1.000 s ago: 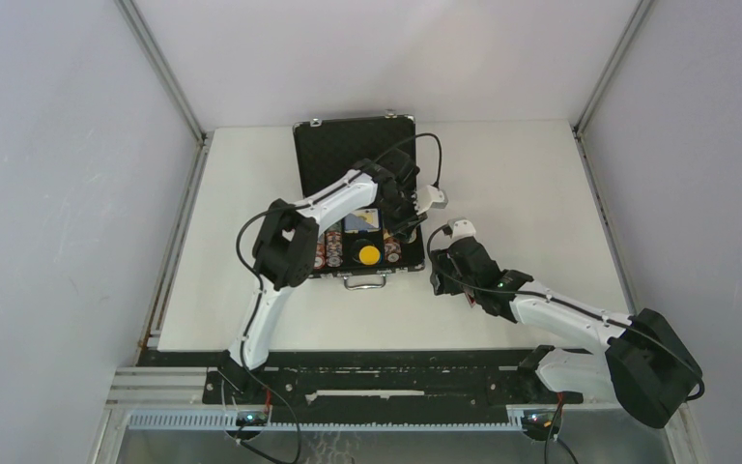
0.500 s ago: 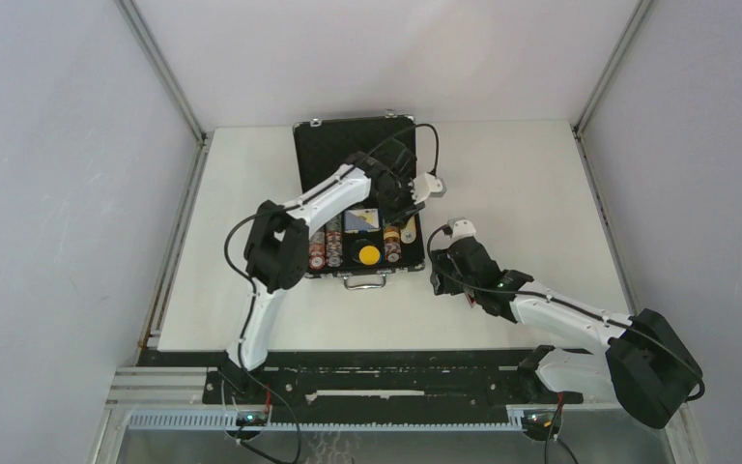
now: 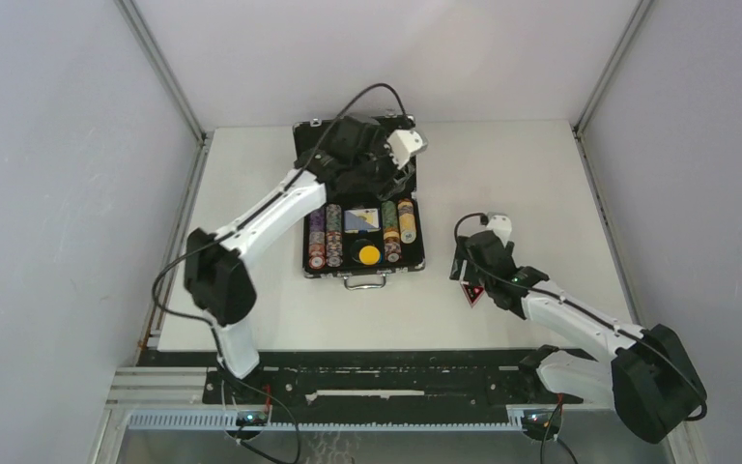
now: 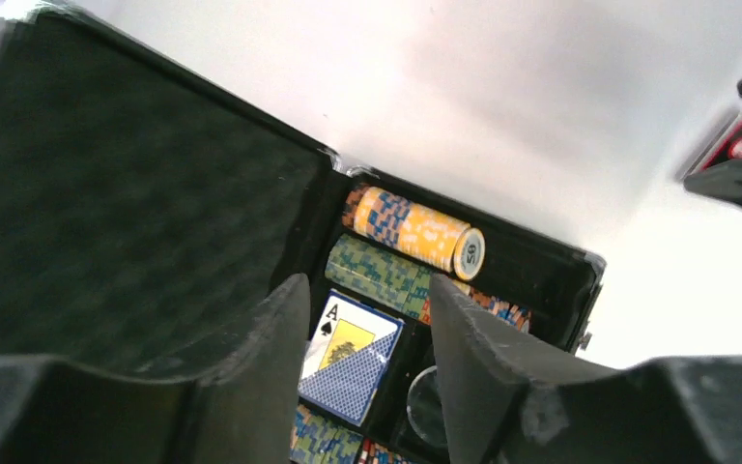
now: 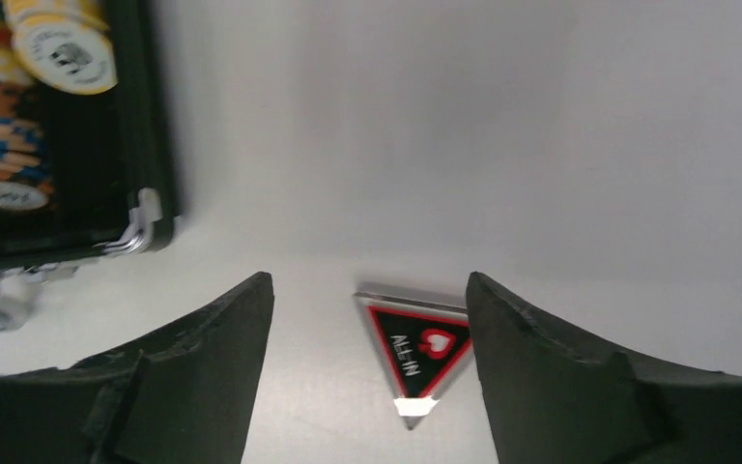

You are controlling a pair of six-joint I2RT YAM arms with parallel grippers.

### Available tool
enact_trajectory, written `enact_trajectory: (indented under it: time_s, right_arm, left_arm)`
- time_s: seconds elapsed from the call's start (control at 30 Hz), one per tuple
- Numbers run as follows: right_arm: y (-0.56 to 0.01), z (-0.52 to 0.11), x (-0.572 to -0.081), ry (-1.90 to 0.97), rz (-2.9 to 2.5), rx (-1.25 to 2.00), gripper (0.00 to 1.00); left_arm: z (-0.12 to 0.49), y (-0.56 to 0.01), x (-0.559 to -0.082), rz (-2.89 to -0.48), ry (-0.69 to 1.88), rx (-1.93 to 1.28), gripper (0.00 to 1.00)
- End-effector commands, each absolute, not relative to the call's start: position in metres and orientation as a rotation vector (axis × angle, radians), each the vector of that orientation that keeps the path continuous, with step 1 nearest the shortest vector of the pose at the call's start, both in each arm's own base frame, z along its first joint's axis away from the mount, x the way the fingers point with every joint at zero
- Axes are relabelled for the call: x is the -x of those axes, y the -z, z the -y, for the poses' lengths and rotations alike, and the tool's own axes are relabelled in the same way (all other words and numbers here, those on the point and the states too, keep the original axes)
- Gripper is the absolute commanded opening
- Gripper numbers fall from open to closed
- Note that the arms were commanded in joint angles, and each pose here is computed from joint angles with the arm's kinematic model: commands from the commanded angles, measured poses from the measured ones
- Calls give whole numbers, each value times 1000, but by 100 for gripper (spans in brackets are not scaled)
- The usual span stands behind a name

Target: Pack up texas hold em set

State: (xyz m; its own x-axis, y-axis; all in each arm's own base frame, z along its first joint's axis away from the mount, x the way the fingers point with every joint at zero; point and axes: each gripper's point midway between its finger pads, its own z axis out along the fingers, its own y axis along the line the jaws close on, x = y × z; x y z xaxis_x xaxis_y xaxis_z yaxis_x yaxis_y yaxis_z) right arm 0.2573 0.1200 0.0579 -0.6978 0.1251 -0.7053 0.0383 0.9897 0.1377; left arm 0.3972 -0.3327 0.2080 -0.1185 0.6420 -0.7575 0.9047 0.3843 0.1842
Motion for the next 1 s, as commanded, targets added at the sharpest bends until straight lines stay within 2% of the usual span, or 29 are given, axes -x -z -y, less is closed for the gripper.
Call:
enact_trajectory:
  time_s: [0.0, 0.1, 0.17, 0.23, 0.3, 0.37, 0.4, 0.47, 0.53, 0.7, 0.97]
  right_arm:
    - [-65, -91, -256, -46, -2307, -288, 87]
    - [-60, -88, -251, -23, -2333, -321, 92]
    - [-56, -85, -245, -10, -2357, -357, 91]
    - [-51, -83, -236, 2, -2393, -382, 87]
    - [-46, -82, -227, 2, -2418, -408, 71]
    - [-45, -83, -219, 0, -2422, -430, 34]
    - [-45, -86, -216, -16, -2415, -427, 24]
    - [-40, -92, -208, -61, -2425, -428, 14]
    - [-33, -94, -202, -80, -2441, -455, 1]
    - [-22, -94, -191, -63, -2460, -474, 0]
    - [-12, -99, -187, -63, -2485, -442, 0]
  left_arm:
    - [325, -294, -407, -1741, 464, -869, 59]
    - [316, -312, -388, -1703, 598, -670, 62]
    - [312, -317, -372, -1644, 682, -591, 63]
    - [305, -297, -354, -1652, 733, -553, 64]
    - [295, -288, -341, -1663, 738, -514, 64]
    - [284, -282, -328, -1671, 735, -487, 64]
    - [280, -278, -321, -1673, 736, -481, 64]
    - [270, -274, -308, -1670, 734, -470, 64]
    - [259, -273, -297, -1666, 731, -452, 64]
    - [242, -257, -284, -1672, 693, -382, 63]
    - [252, -240, -285, -1705, 705, -394, 63]
